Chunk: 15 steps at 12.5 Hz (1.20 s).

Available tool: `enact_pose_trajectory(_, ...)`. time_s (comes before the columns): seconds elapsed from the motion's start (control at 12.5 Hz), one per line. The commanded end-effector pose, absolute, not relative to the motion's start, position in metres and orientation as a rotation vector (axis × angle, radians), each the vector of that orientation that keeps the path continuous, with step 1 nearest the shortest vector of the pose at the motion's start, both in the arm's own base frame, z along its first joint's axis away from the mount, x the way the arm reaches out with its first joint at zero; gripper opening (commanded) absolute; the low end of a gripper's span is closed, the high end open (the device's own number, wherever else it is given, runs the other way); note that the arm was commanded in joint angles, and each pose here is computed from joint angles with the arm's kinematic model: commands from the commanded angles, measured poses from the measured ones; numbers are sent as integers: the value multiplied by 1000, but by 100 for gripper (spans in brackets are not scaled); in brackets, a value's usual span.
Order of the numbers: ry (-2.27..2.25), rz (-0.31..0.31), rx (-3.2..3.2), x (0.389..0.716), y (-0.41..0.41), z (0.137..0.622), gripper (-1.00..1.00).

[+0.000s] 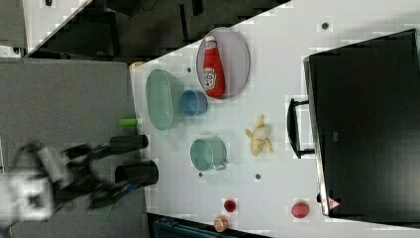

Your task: Pick banana from table and place on oven.

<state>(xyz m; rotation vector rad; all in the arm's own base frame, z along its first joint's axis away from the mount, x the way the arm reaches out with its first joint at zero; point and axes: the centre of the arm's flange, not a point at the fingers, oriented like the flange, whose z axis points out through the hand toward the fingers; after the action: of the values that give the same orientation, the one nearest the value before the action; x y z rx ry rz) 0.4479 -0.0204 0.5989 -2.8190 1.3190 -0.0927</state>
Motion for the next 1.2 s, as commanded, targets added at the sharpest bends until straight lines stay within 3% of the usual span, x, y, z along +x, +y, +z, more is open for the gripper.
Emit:
enact_pose_trajectory(0.08,1418,172,-2863,480,-22,475,100)
enact_pose_trajectory(0.48,1416,176,-2868,513,-23,363,100)
enact_pose_trajectory(0.64,1415,144,-2861,516,-24,322,100)
enact_pose_trajectory(0.88,1406,83,-2849,508,-23,272,100)
enact_pose_trajectory(1.2,1408,93,-2850,485,-23,222,100)
